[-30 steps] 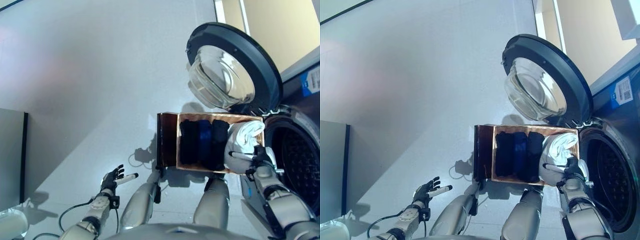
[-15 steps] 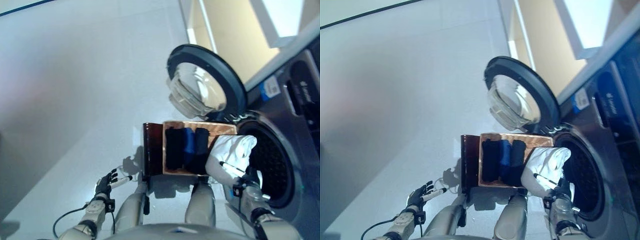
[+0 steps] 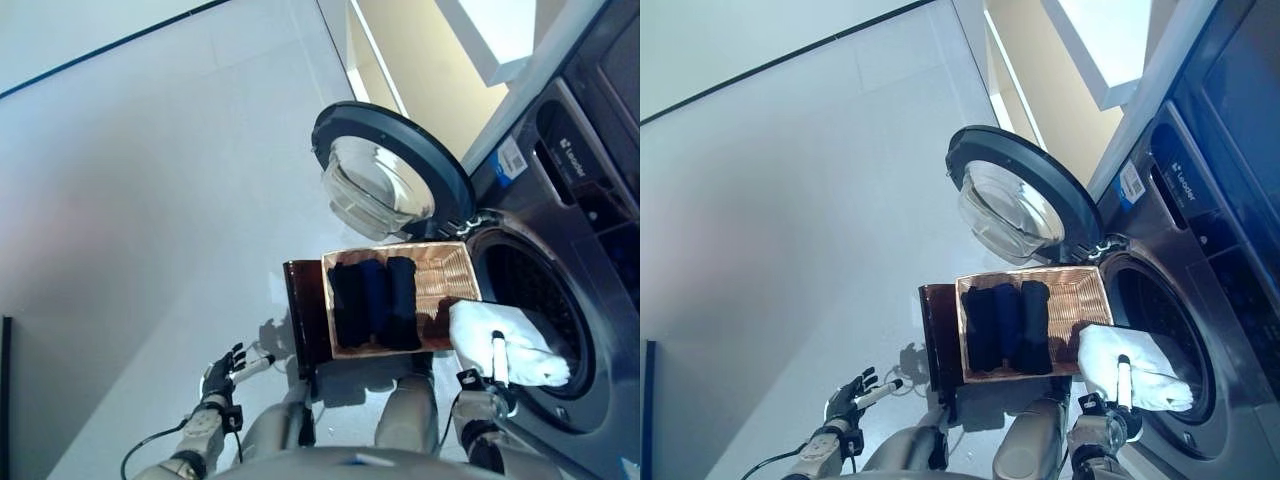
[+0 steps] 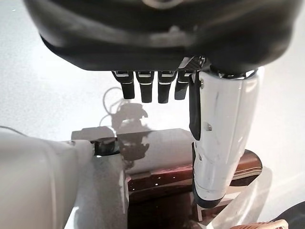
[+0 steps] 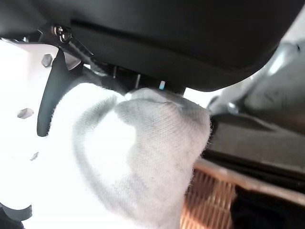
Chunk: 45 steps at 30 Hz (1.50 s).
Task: Pick up the clothes and place them into the washing machine
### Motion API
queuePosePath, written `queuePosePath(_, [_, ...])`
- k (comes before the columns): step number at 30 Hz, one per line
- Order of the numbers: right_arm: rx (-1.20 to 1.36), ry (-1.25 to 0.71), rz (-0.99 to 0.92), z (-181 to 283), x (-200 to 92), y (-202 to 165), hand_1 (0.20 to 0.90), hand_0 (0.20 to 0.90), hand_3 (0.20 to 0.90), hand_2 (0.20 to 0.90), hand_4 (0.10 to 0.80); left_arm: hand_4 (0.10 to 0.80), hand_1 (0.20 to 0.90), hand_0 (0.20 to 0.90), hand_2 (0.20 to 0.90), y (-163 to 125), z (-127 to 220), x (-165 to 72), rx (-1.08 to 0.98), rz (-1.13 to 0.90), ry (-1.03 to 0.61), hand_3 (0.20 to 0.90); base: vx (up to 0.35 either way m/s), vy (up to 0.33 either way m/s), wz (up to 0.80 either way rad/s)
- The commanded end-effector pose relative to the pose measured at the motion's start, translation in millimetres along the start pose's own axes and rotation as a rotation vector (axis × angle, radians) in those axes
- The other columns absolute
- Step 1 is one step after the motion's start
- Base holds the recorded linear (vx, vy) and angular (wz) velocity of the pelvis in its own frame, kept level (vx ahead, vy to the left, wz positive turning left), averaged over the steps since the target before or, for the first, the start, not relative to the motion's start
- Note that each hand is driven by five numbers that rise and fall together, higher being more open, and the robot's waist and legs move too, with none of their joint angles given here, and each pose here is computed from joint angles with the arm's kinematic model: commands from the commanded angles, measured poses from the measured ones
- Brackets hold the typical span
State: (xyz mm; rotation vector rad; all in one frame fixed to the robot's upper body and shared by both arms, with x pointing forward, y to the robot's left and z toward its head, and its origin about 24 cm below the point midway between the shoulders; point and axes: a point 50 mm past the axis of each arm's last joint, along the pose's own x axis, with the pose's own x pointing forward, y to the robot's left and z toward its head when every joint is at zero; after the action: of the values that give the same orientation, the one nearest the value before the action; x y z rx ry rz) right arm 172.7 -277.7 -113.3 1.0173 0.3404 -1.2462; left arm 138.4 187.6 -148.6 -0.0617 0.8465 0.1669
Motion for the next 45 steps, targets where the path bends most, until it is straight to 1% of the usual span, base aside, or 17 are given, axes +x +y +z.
queuePosePath(1, [0.179, -0.188, 0.061, 43.3, 6.6, 37.5, 0.2, 0.2, 0.2, 0.2, 0.3, 0.8, 0.9, 0.9, 0.9, 18.6, 1.2, -1.5, -0.023, 0.061, -0.019, 0.9, 0.0, 0.0, 0.0])
queuePosePath(6, [0.227, -0.258, 0.123, 71.1, 7.5, 71.5, 0.2, 0.2, 0.2, 0.2, 0.3, 0.8, 0.9, 0.9, 0.9, 12.0, 2.4, -1.4, -0.01, 0.028, -0.031, 0.9, -0.006, 0.002, 0.01])
queuePosePath(9, [0.307, -0.318, 0.171, 93.5, 4.1, 96.0, 0.2, 0.2, 0.2, 0.2, 0.3, 0.8, 0.9, 0.9, 0.9, 8.4, 3.3, -1.3, 0.002, 0.012, -0.038, 0.9, 0.0, 0.0, 0.0])
queuePosePath(12, [0.349, -0.343, 0.179, 103.4, 2.4, 104.4, 0.2, 0.2, 0.2, 0.2, 0.3, 0.8, 0.9, 0.9, 0.9, 6.4, 2.4, -1.5, 0.01, 0.007, -0.035, 0.9, 0.0, 0.0, 0.0])
queuePosePath(17, [0.431, -0.435, 0.212, 140.7, -3.3, 122.9, 0.2, 0.2, 0.2, 0.2, 0.3, 0.8, 0.9, 0.9, 0.9, 3.6, 2.6, -1.3, 0.03, 0.001, -0.036, 0.9, 0.0, 0.0, 0.0])
queuePosePath(18, [0.482, -0.469, 0.215, 153.5, -6.3, 127.4, 0.2, 0.2, 0.2, 0.2, 0.3, 0.8, 0.9, 0.9, 0.9, 3.6, 1.9, -1.6, 0.032, 0.006, -0.035, 0.9, 0.0, 0.0, 0.0])
queuePosePath(24, [0.543, -0.51, 0.162, 172.0, -5.7, 119.9, 0.2, 0.2, 0.2, 0.2, 0.3, 0.8, 0.9, 0.9, 0.9, -0.2, -0.1, -2.1, 0.043, -0.006, -0.028, 0.9, 0.009, 0.022, 0.05])
queuePosePath(26, [0.593, -0.521, 0.086, 183.2, -3.2, 110.3, 0.2, 0.2, 0.2, 0.2, 0.3, 0.8, 0.9, 0.9, 0.9, -0.5, -1.8, -2.5, 0.037, -0.005, -0.02, 0.9, 0.012, 0.037, 0.02])
queuePosePath(28, [0.624, -0.532, 0.063, 192.6, -4.0, 109.7, 0.2, 0.2, 0.2, 0.2, 0.3, 0.8, 0.9, 0.9, 0.9, -0.2, -1.5, -2.3, 0.016, 0.004, -0.02, 0.9, 0.022, 0.039, -0.01])
queuePosePath(31, [0.66, -0.572, 0.075, 214.7, -9.6, 115.0, 0.2, 0.2, 0.2, 0.2, 0.3, 0.8, 0.9, 0.9, 0.9, -3.3, -2.4, -2.7, 0.016, -0.008, -0.019, 0.9, 0.029, 0.035, -0.01])
queuePosePath(39, [0.736, -0.66, 0.076, 241.6, -17.4, 108.3, 0.2, 0.2, 0.2, 0.2, 0.3, 0.8, 0.9, 0.9, 0.9, -4.1, -6.5, -4.0, 0.021, -0.008, -0.005, 0.9, 0.0, 0.0, 0.0])
queuePosePath(45, [0.733, -0.73, 0.106, 266.7, -28.8, 114.3, 0.2, 0.2, 0.2, 0.2, 0.3, 0.8, 0.9, 0.9, 0.9, -3.2, -6.5, -4.3, 0.024, -0.004, -0.009, 0.9, 0.0, 0.0, 0.0])
